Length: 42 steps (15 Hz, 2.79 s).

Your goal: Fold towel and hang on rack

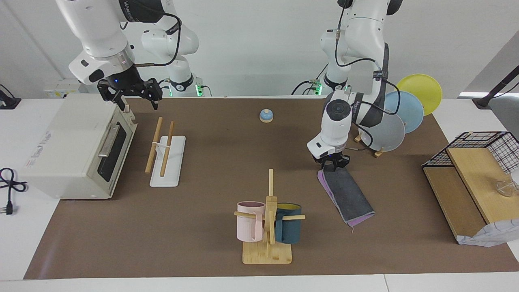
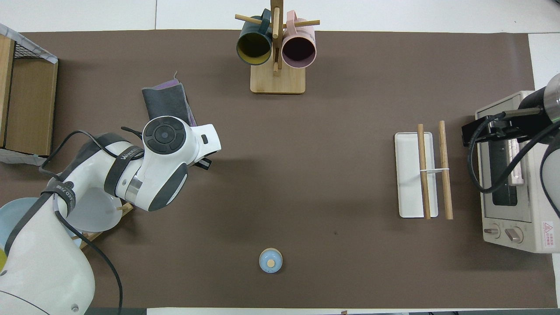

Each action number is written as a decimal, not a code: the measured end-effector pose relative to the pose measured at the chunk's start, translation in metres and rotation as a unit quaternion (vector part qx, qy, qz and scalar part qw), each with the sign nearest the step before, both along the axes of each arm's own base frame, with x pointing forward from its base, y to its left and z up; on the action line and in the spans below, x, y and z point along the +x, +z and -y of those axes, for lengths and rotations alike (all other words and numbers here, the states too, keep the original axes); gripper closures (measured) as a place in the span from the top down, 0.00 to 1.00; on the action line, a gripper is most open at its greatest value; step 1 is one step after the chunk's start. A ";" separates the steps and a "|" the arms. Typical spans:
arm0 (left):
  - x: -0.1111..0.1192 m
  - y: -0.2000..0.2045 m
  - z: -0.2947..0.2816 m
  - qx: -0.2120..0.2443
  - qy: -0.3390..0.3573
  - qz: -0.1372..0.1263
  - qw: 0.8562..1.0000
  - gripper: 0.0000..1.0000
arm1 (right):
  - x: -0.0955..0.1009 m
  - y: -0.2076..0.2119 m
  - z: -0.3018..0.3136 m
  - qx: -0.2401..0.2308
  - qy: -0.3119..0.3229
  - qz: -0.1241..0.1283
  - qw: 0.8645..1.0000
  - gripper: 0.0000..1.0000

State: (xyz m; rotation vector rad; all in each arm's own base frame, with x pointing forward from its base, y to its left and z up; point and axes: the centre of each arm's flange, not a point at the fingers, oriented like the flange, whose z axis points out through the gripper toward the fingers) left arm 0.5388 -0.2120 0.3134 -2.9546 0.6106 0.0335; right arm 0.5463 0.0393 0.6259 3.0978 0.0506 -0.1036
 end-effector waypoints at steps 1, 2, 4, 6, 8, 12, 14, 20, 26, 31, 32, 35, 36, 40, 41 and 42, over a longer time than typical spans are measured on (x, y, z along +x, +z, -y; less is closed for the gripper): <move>0.004 0.010 -0.007 -0.008 0.019 -0.006 1.000 0.72 | 0.000 0.000 0.000 0.000 0.000 0.000 1.000 1.00; 0.009 0.022 -0.015 -0.018 0.036 -0.011 0.999 0.82 | 0.000 0.000 0.000 0.000 0.000 0.000 1.000 1.00; 0.022 0.042 -0.037 -0.051 0.069 -0.016 0.996 1.00 | 0.000 0.000 0.000 0.000 0.000 0.000 1.000 1.00; 0.032 0.046 -0.068 -0.087 0.098 -0.019 0.991 1.00 | 0.000 0.000 0.000 0.000 0.000 0.000 1.000 1.00; 0.037 0.040 -0.095 -0.115 0.129 -0.017 0.985 1.00 | 0.000 0.000 0.000 0.000 0.000 0.000 1.000 1.00; 0.034 0.013 -0.117 -0.174 0.169 -0.023 0.970 1.00 | 0.000 0.000 0.000 0.000 0.000 0.000 1.000 1.00; 0.030 0.002 -0.121 -0.191 0.184 -0.033 0.964 1.00 | 0.000 0.000 0.000 0.000 0.000 0.000 1.000 1.00; 0.027 -0.017 -0.119 -0.203 0.202 -0.047 0.957 0.96 | 0.000 0.000 0.000 0.000 0.000 0.000 1.000 1.00; 0.026 -0.019 -0.117 -0.207 0.206 -0.048 0.955 0.80 | 0.000 0.000 0.000 0.000 0.000 0.000 1.000 1.00; 0.025 -0.021 -0.119 -0.206 0.208 -0.043 0.955 0.63 | 0.000 0.000 0.000 0.000 0.000 0.000 1.000 1.00; 0.025 -0.021 -0.119 -0.206 0.208 -0.042 0.955 0.63 | 0.000 0.000 0.000 0.000 0.000 0.000 1.000 1.00; 0.025 -0.021 -0.119 -0.206 0.209 -0.041 0.955 0.50 | 0.000 0.000 0.000 0.000 0.000 0.000 1.000 1.00; 0.025 -0.022 -0.120 -0.207 0.210 -0.041 0.955 0.38 | 0.000 0.000 0.000 0.000 0.000 0.000 1.000 1.00; 0.025 -0.022 -0.121 -0.208 0.213 -0.041 0.954 0.13 | 0.000 0.000 0.000 0.000 0.000 0.000 1.000 1.00; 0.025 -0.022 -0.121 -0.209 0.214 -0.041 0.953 0.02 | 0.000 0.000 0.000 0.000 0.000 0.000 1.000 1.00; 0.025 -0.022 -0.121 -0.210 0.216 -0.041 0.953 0.02 | 0.000 0.000 0.000 0.000 0.000 0.000 1.000 1.00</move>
